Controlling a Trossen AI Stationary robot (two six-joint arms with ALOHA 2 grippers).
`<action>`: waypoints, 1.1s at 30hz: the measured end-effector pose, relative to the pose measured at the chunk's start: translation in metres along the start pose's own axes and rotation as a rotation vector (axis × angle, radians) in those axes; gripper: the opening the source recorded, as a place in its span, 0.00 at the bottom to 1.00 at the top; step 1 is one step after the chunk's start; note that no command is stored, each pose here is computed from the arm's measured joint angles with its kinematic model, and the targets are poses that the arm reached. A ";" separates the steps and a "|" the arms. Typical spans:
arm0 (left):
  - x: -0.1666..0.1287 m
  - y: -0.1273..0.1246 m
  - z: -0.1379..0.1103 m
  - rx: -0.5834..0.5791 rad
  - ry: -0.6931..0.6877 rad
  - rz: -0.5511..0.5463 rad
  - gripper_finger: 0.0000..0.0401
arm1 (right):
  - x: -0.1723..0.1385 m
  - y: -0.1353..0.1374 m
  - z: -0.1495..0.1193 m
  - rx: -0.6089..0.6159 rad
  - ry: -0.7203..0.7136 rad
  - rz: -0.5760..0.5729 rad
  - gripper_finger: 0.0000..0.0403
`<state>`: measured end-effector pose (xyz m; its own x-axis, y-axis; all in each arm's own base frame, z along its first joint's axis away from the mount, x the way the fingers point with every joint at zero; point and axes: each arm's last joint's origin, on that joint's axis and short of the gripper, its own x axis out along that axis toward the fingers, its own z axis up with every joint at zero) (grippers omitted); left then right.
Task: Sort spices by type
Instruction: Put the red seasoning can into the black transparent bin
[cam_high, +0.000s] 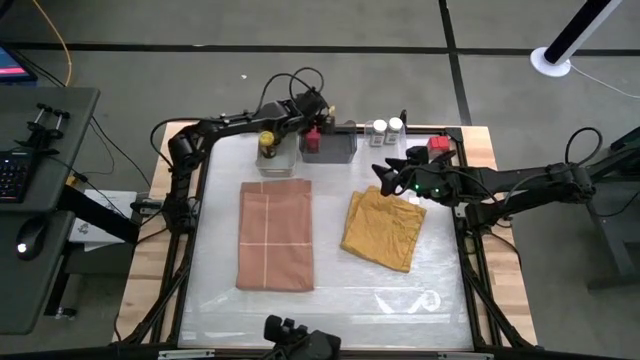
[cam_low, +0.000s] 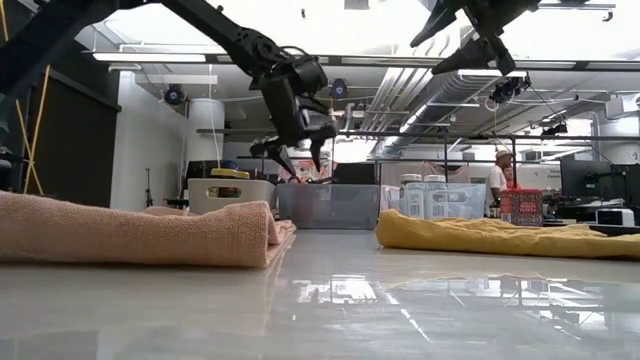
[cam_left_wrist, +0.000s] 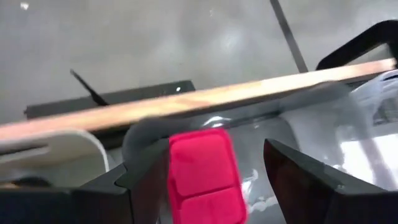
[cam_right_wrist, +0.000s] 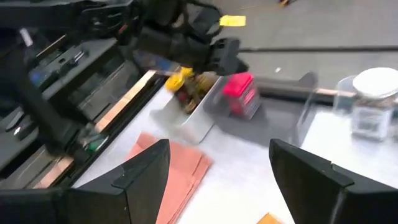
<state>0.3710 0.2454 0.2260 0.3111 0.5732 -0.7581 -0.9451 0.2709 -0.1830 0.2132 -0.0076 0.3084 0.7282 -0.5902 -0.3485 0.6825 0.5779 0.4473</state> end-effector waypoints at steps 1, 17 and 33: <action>-0.004 -0.002 0.004 0.012 -0.007 -0.007 0.61 | -0.001 -0.001 0.001 0.004 -0.021 -0.015 0.67; -0.127 0.004 0.022 0.489 -0.063 -0.414 0.61 | 0.030 -0.100 0.034 0.143 0.019 -0.613 0.05; -0.190 0.068 -0.035 0.229 -0.365 -0.847 0.61 | 0.063 -0.177 0.017 0.290 0.032 -1.049 0.00</action>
<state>0.2443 0.1277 0.3357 0.9327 0.3121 -0.1804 -0.3601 0.8302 -0.4256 0.1372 -0.1569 0.2206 -0.2040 -0.6946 -0.6898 0.9275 -0.3626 0.0908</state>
